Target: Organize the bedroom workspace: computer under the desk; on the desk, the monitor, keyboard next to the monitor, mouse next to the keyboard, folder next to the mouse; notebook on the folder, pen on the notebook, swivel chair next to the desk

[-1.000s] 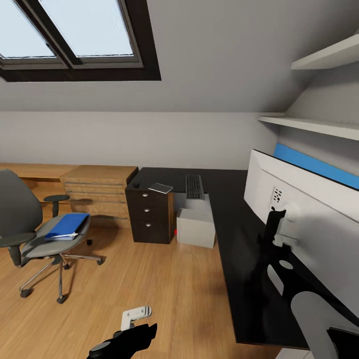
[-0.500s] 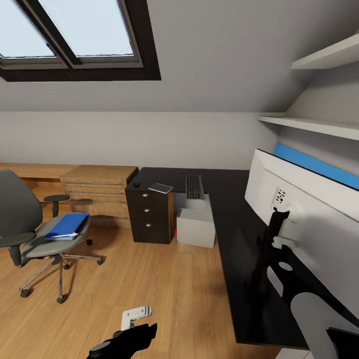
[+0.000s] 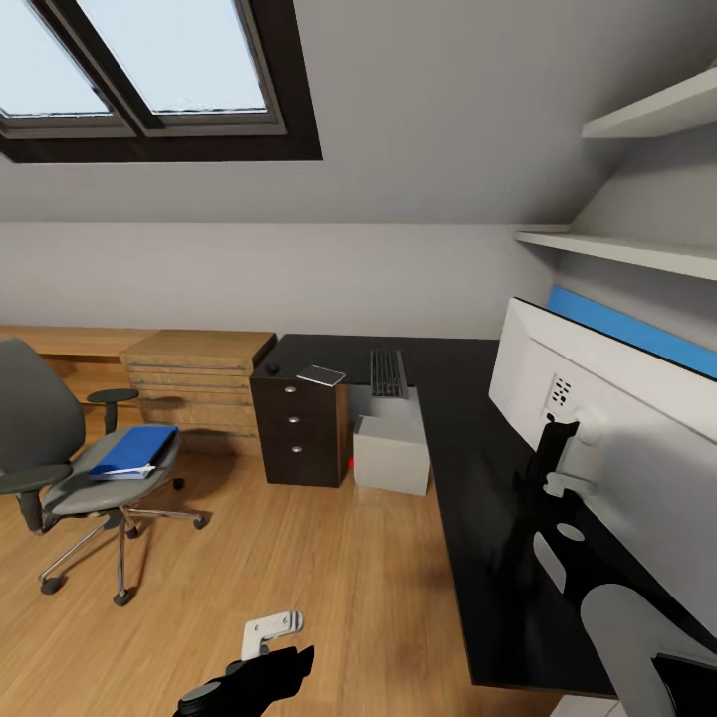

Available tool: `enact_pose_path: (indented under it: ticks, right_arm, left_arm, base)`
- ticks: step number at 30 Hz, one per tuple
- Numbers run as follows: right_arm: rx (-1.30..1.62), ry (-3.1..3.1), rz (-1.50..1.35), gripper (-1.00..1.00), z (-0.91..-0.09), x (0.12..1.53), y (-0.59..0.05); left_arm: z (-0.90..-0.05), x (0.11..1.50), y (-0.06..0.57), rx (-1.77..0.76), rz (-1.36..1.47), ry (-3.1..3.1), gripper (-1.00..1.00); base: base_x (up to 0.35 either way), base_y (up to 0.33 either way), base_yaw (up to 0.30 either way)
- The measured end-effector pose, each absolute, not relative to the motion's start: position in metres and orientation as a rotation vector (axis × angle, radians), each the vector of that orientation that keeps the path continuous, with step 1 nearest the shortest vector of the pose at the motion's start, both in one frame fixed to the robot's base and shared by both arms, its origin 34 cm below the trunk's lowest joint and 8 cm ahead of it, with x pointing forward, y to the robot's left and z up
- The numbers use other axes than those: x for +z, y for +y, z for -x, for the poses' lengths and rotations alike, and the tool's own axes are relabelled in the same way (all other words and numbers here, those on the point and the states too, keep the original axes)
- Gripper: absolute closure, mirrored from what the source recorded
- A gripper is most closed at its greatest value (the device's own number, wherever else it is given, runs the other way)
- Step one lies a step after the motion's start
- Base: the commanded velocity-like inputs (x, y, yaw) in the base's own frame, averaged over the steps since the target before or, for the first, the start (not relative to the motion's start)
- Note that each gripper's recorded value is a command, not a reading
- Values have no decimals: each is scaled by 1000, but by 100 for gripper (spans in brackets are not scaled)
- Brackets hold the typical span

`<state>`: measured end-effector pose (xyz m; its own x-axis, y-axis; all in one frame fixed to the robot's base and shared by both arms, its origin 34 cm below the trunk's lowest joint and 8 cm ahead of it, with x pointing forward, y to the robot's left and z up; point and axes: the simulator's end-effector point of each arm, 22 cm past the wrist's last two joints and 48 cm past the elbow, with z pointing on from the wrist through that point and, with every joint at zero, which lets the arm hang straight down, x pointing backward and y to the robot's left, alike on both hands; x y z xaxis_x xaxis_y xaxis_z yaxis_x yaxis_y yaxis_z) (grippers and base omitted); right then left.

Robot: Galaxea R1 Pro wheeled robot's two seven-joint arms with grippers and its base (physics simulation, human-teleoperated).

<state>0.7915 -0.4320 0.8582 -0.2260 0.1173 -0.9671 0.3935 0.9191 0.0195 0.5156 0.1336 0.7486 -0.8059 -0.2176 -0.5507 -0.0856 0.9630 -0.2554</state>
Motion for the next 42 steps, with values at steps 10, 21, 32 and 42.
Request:
enact_pose_path:
  ticks: [10,21,32,42]
  right_arm:
    - [-268,1796,-386,-100,-791,858,-433]
    - [-267,1796,-382,-100,-792,858,-431]
    - [-266,1797,-372,-100,-792,858,-430]
    - [-268,1796,-380,-100,-792,858,-431]
  left_arm:
    - [-515,748,134,-291,213,2505,-100]
    - [-516,748,133,-291,212,2505,-100]
    - [-515,748,133,-291,212,2505,-100]
    - [-516,748,133,-291,212,2505,-100]
  base:
    - [0,0,0]
    - [-77,0,0]
    - [-105,0,0]
    - [-267,-44,0]
